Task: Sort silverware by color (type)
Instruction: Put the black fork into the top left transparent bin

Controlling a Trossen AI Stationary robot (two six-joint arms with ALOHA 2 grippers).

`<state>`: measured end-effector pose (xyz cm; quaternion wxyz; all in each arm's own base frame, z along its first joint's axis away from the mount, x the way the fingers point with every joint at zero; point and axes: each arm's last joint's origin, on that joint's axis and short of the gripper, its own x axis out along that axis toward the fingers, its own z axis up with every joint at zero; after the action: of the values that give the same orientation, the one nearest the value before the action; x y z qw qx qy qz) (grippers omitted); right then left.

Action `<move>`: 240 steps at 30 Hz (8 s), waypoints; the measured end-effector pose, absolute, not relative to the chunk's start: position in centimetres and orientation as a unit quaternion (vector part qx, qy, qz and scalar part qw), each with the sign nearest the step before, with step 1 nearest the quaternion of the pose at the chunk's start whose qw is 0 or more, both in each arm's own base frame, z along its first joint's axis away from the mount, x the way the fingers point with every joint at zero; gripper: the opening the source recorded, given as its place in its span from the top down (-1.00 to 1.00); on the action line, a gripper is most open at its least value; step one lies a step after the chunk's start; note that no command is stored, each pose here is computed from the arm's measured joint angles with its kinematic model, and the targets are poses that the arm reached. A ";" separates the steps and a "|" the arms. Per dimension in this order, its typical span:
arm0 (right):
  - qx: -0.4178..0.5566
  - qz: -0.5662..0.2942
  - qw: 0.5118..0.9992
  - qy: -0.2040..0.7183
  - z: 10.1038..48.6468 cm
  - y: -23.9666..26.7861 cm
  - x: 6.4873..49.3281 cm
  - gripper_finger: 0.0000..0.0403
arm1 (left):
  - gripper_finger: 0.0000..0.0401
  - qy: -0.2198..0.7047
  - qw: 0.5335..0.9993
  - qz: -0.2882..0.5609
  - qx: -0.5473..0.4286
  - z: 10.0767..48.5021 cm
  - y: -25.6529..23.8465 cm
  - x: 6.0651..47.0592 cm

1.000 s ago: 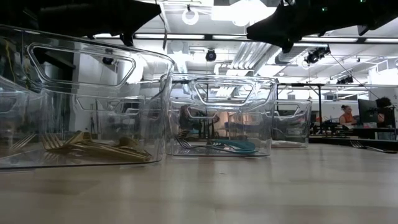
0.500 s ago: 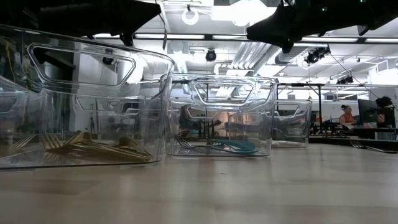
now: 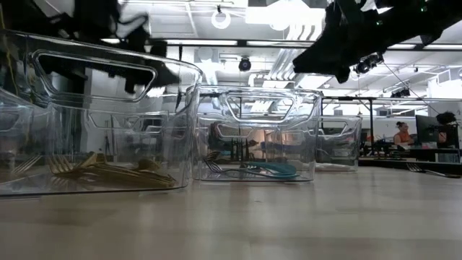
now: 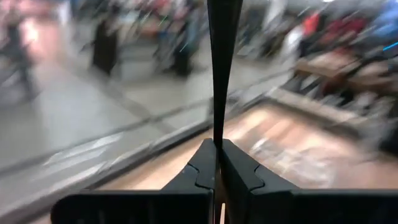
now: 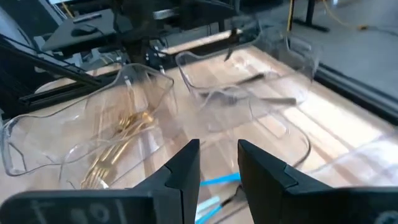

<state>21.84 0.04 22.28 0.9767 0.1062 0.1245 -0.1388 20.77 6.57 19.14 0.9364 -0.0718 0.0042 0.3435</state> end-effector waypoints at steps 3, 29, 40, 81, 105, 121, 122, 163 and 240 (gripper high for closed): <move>0.121 -0.142 0.974 0.131 22.1 0.0 21.8 0.49 | 1.00 0.067 0.915 0.388 -0.094 18.6 8.4 20.6; 0.118 -0.153 0.967 0.166 19.5 0.1 23.7 0.49 | 0.98 0.241 0.854 0.439 -0.143 18.2 10.3 19.9; 0.116 -0.161 0.967 0.162 19.6 0.0 23.7 0.49 | 0.69 0.244 0.857 0.436 -0.126 18.2 10.2 20.1; 0.009 -0.194 0.976 0.094 23.8 2.0 20.3 0.49 | 0.37 -0.092 0.994 0.039 -0.038 21.3 4.8 19.2; 0.257 -0.637 0.637 0.350 24.7 -7.6 14.2 0.49 | 0.37 -0.082 0.994 0.039 -0.059 21.1 4.8 19.2; 0.382 -0.642 0.546 0.379 14.0 -7.2 10.9 0.49 | 0.37 -0.085 0.994 0.040 -0.049 21.2 4.8 19.2; 0.383 -0.646 0.542 0.378 13.9 -7.1 10.7 0.49 | 0.37 -0.085 0.995 0.041 -0.045 21.2 4.8 19.2; 0.405 -0.649 0.538 0.354 11.3 -6.5 9.8 0.89 | 0.37 -0.086 0.992 0.041 -0.085 21.2 4.8 19.2; 0.081 -0.481 0.869 0.078 29.3 -3.4 15.8 1.00 | 0.37 -0.069 0.992 0.029 -0.102 20.8 4.5 19.4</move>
<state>15.77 -3.43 29.28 0.8693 0.0810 0.0782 -0.4813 19.36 4.46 20.84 0.9920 -0.1020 -0.0686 0.0293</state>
